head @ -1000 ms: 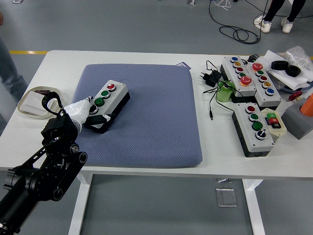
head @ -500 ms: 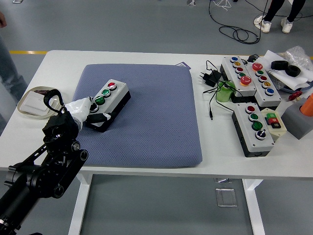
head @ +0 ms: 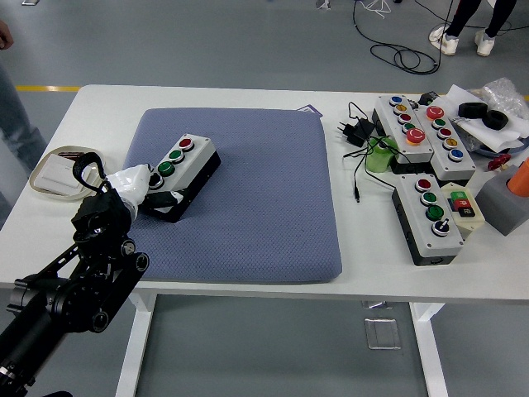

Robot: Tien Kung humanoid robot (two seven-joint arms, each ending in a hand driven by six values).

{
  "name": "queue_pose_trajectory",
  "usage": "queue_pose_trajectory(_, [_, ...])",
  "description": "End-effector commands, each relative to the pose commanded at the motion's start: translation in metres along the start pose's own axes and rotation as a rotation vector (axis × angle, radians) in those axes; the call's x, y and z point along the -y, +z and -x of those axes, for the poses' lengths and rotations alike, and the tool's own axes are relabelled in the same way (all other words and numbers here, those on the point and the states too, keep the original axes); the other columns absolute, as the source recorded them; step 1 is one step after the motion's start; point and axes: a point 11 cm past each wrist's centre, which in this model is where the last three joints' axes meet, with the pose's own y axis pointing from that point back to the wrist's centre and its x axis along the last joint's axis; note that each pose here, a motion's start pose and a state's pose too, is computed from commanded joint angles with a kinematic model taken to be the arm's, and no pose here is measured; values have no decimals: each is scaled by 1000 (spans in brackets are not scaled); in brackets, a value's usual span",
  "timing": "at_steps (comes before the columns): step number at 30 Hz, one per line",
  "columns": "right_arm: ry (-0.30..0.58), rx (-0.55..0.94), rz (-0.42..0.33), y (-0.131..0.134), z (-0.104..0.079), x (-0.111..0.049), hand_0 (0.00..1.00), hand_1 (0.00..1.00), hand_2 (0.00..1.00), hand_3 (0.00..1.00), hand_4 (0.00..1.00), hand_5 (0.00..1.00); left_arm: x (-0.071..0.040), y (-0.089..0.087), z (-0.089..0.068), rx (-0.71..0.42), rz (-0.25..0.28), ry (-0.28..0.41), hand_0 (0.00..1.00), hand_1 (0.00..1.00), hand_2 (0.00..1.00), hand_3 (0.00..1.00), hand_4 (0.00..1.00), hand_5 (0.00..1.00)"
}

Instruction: Pick up the button,place it on the desk,press the button,press the button

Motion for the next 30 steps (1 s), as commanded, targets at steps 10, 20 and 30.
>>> queue_pose_trajectory(10, [1, 1, 0, 0, 0, 0, 646, 634, 662, 581, 373, 235, 2, 5, -7, -22, 75, 77, 251, 207, 227, 278, 431, 21])
queue_pose_trajectory(20, [1, 3, -1, -1, -1, 0, 646, 634, 662, 581, 373, 234, 4, 4, -15, 8, 146, 155, 129, 87, 118, 197, 207, 2])
queue_pose_trajectory(30, [0, 3, 1, 0, 0, 0, 646, 634, 662, 581, 373, 235, 8, 0, -17, 97, 189, 179, 89, 33, 103, 177, 49, 2])
